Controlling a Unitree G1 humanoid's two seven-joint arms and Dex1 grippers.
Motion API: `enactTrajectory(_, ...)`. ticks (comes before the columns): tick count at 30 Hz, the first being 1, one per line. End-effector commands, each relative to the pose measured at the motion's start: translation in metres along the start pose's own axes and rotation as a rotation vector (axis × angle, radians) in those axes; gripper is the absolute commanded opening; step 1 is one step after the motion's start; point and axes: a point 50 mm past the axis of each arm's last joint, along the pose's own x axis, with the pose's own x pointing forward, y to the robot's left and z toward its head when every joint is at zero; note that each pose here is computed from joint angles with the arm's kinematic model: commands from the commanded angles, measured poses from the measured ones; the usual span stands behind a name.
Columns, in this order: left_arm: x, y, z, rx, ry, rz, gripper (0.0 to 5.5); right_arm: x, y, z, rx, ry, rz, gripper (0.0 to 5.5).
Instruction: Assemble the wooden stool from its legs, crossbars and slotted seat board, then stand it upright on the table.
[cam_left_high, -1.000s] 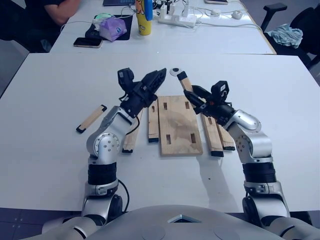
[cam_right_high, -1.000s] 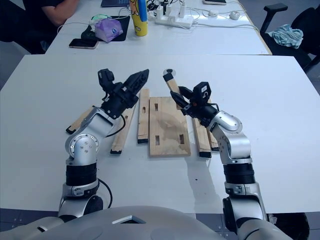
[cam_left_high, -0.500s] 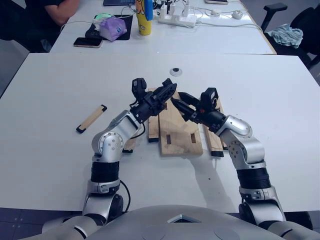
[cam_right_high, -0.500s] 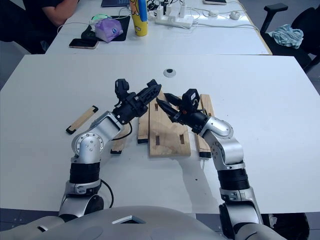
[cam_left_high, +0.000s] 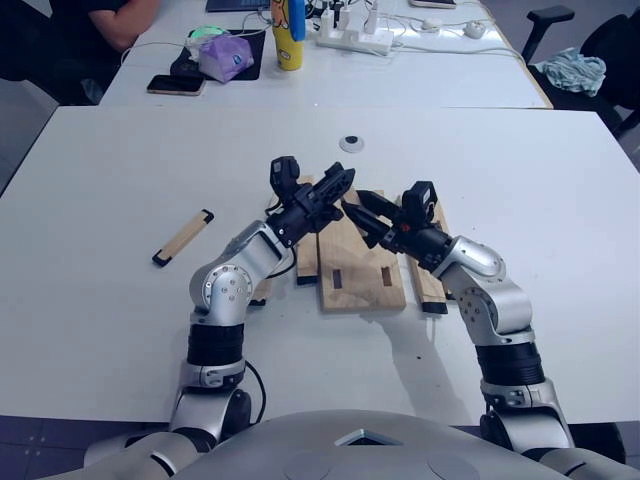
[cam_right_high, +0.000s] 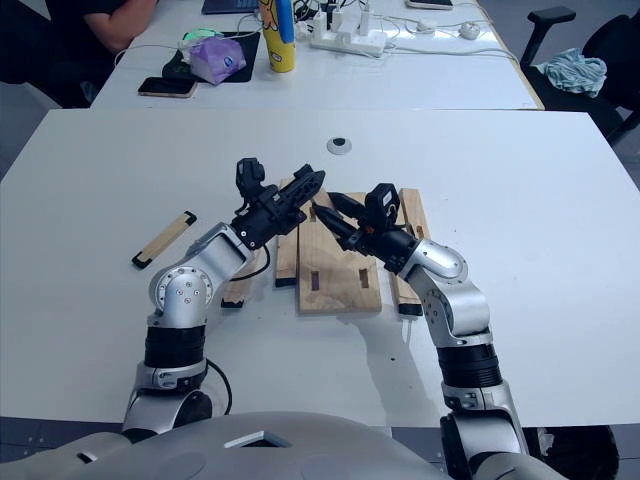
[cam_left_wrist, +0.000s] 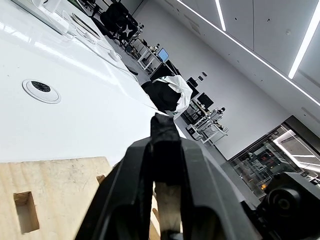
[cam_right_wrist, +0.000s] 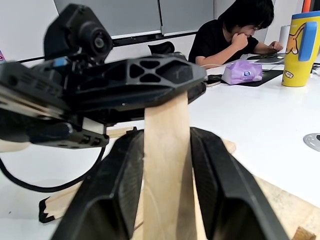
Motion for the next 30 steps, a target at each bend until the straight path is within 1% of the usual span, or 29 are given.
enactTrajectory(1,-0.004,0.011,0.007,0.029,-0.05,0.091,0.5,0.001,-0.001,-0.002,-0.01,0.03,-0.009,1.33)
enactTrajectory(3,-0.006,0.01,0.014,0.075,-0.09,0.116,0.47,-0.001,-0.003,-0.007,-0.014,0.055,-0.033,1.33)
enactTrajectory(4,-0.006,0.009,0.017,0.086,-0.107,0.123,0.47,-0.002,-0.004,-0.008,-0.013,0.066,-0.04,1.7)
enactTrajectory(7,-0.014,0.005,0.026,0.108,-0.197,0.166,0.45,-0.01,-0.006,-0.017,0.001,0.129,-0.059,2.02)
enactTrajectory(10,-0.027,0.005,0.026,0.163,-0.255,0.249,0.45,-0.024,-0.013,-0.027,-0.008,0.198,-0.107,2.03)
enactTrajectory(14,-0.034,0.012,0.023,0.213,-0.328,0.359,0.45,-0.029,-0.025,-0.029,0.004,0.186,-0.197,2.03)
enactTrajectory(17,-0.031,0.021,0.02,0.214,-0.367,0.409,0.45,-0.025,-0.028,-0.029,0.034,0.16,-0.231,2.03)
enactTrajectory(21,-0.024,0.031,0.016,0.196,-0.4,0.44,0.45,-0.017,-0.026,-0.031,0.051,0.158,-0.21,2.03)
enactTrajectory(30,-0.013,0.037,0.011,0.157,-0.416,0.434,0.45,-0.009,-0.024,-0.035,0.069,0.161,-0.197,2.03)
